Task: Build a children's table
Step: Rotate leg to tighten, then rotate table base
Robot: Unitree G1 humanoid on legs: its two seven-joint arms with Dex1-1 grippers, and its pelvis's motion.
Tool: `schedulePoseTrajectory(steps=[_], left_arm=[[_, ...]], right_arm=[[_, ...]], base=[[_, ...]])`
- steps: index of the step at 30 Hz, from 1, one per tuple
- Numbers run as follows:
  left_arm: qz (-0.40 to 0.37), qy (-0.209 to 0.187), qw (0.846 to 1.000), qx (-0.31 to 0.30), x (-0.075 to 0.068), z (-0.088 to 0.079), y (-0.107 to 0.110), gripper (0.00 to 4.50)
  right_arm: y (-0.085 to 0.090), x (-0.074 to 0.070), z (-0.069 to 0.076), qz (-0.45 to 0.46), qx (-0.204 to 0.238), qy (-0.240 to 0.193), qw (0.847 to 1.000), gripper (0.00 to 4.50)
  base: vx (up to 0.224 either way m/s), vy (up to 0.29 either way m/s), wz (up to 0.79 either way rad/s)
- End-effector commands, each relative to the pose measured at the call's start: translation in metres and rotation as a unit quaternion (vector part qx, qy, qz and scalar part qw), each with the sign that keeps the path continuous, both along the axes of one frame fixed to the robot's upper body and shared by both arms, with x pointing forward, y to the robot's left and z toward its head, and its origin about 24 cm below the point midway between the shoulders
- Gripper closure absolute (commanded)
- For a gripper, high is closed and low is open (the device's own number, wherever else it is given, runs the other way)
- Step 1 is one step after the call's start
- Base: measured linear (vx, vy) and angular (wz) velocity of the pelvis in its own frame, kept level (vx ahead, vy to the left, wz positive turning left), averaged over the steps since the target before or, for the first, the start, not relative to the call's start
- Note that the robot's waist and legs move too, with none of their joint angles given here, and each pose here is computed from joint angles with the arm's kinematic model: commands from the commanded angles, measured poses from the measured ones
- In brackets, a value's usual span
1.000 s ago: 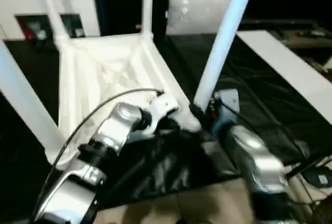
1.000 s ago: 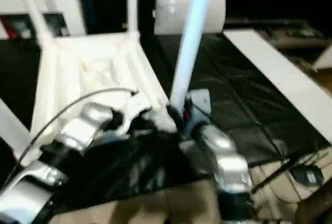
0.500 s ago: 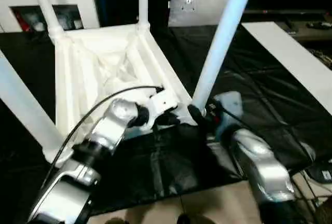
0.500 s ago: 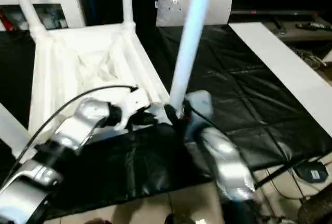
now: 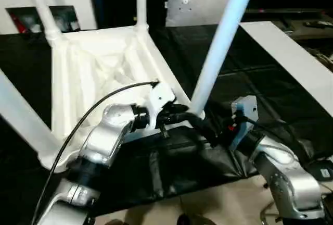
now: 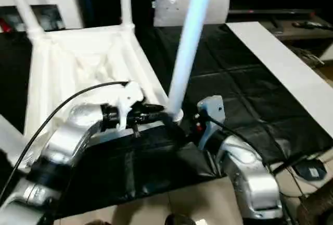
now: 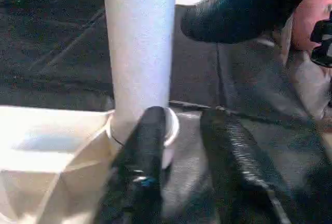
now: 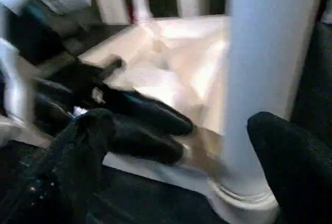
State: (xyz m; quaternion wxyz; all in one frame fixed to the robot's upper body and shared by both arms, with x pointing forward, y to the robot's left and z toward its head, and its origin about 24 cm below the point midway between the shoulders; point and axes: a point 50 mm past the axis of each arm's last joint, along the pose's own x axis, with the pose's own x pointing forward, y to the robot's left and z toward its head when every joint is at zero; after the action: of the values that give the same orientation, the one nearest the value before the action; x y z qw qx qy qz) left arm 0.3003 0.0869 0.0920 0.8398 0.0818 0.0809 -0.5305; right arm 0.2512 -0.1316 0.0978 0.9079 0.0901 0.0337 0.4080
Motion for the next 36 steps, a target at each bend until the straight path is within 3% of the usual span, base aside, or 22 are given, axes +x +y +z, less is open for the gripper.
schedulePoseTrajectory(steps=[1,3,4,6,7,9,12,15,16,23,29,31,36], left_arm=[[0.018,-0.002,1.000,-0.017,-0.009,0.007,0.007,3.06],[0.019,0.003,1.000,-0.023,-0.017,0.007,0.010,2.76],[0.017,0.012,0.999,-0.030,-0.030,0.006,0.015,2.68],[0.016,0.019,0.999,-0.033,-0.038,0.005,0.017,2.67],[0.012,0.033,0.999,-0.036,-0.051,0.003,0.023,2.59],[0.010,0.039,0.999,-0.036,-0.057,0.002,0.026,2.31],[0.005,0.076,0.996,-0.035,-0.085,-0.001,0.045,2.23],[0.004,0.096,0.995,-0.028,-0.097,-0.002,0.056,1.97],[0.010,0.115,0.993,-0.019,-0.108,-0.002,0.070,1.84],[0.040,0.166,0.985,0.019,-0.137,0.004,0.113,1.37],[0.079,0.183,0.979,0.051,-0.143,0.009,0.140,0.92],[0.127,0.164,0.975,0.078,-0.138,0.015,0.164,0.82],[0.151,0.133,0.977,0.063,-0.121,0.025,0.172,0.82]], right_arm=[[0.003,-0.003,0.013,0.029,0.024,-0.011,0.999,0.00],[0.005,-0.002,0.016,0.039,0.029,-0.015,0.999,0.00],[0.009,0.002,0.019,0.044,0.033,-0.019,0.998,0.00],[0.010,0.006,0.020,0.042,0.032,-0.021,0.998,0.00],[0.012,0.012,0.021,0.034,0.028,-0.028,0.999,0.00],[0.012,0.015,0.021,0.032,0.027,-0.029,0.999,0.00],[0.010,0.032,0.021,-0.006,0.009,-0.038,0.999,0.00],[0.003,0.042,0.020,-0.054,-0.003,-0.037,0.998,0.00],[-0.009,0.052,0.019,-0.107,-0.021,-0.042,0.993,0.00],[-0.047,0.073,0.019,-0.223,-0.046,-0.050,0.972,0.00],[-0.056,0.074,0.012,-0.239,-0.070,-0.040,0.968,0.00],[-0.050,0.067,0.001,-0.206,-0.088,-0.020,0.974,0.00],[-0.034,0.052,-0.017,-0.148,-0.101,0.012,0.984,0.00]], base=[[0.000,0.000,0.00],[0.000,0.000,0.00],[0.000,0.000,0.00],[0.000,0.000,0.00],[0.000,0.000,0.00],[0.000,0.000,0.00],[0.000,0.000,0.00],[0.000,0.000,0.00],[0.000,0.000,0.00],[0.000,0.000,0.00],[0.000,0.000,0.00],[0.000,0.000,0.00],[0.000,0.000,0.00]])
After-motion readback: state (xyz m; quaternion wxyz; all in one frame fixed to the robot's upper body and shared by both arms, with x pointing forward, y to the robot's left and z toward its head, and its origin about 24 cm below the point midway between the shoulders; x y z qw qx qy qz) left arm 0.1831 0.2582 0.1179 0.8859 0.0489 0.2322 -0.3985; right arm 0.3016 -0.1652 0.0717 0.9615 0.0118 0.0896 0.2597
